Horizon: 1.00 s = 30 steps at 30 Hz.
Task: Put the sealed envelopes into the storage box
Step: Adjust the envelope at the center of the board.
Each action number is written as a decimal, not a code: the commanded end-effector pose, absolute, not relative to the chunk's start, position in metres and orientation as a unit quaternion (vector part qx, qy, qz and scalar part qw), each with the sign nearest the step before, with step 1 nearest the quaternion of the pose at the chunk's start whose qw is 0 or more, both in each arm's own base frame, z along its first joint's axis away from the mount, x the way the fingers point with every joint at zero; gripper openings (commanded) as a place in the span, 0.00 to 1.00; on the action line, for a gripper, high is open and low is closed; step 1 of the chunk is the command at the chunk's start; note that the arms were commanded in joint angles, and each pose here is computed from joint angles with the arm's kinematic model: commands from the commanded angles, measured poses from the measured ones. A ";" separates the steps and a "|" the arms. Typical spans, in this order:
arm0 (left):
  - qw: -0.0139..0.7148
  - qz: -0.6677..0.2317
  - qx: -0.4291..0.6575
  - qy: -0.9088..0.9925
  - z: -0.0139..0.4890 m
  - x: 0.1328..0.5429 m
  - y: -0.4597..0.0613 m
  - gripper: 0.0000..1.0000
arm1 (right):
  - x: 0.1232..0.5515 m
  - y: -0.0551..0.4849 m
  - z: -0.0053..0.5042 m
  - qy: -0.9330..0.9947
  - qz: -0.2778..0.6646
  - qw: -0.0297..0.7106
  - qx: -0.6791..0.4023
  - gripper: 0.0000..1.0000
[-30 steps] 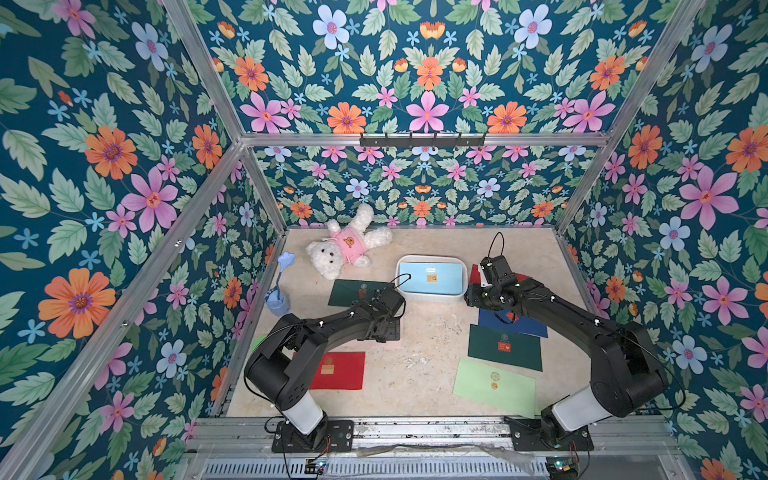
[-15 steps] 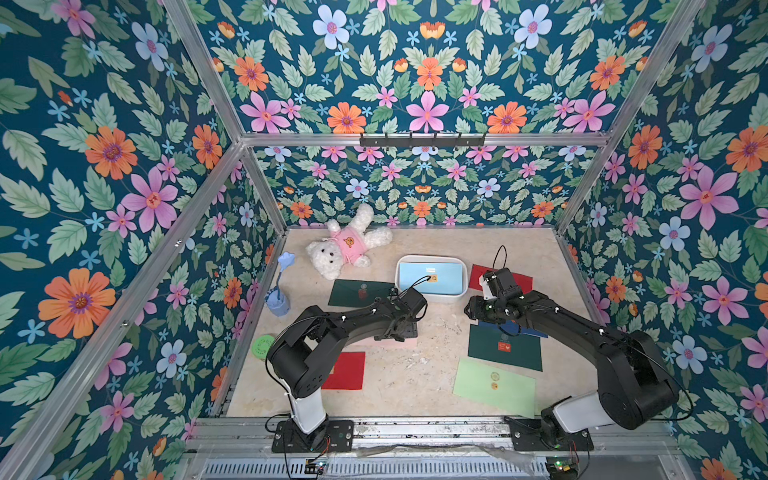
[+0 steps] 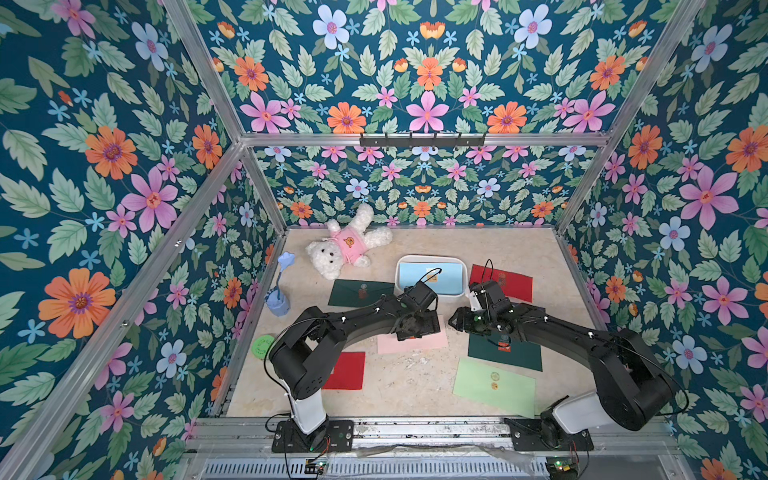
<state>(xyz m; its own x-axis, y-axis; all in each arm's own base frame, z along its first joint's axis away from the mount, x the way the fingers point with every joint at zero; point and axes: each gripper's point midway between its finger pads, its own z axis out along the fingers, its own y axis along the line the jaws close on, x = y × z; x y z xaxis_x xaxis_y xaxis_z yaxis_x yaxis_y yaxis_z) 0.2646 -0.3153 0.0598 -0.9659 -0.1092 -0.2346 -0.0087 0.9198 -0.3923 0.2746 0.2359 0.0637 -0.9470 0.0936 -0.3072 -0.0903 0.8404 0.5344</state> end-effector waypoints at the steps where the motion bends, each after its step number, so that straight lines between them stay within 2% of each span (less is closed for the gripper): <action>1: 0.129 -0.195 -0.031 0.972 0.076 0.267 -0.306 0.89 | 0.276 0.247 0.067 0.938 0.306 0.163 0.013 0.55; 7: 0.151 -0.152 -0.027 0.976 0.086 0.281 -0.264 0.90 | 0.262 0.246 0.060 0.942 0.303 0.145 0.017 0.54; 14: 0.144 -0.103 -0.011 0.984 0.059 0.273 -0.216 0.89 | 0.238 0.250 0.050 0.941 0.315 0.121 0.022 0.53; 21: 0.132 -0.095 0.002 0.987 0.039 0.260 -0.203 0.85 | 0.222 0.257 0.035 0.940 0.323 0.104 0.028 0.50; 30: 0.116 -0.103 -0.007 0.988 0.023 0.250 -0.201 0.84 | 0.229 0.259 0.030 0.935 0.331 0.120 0.050 0.47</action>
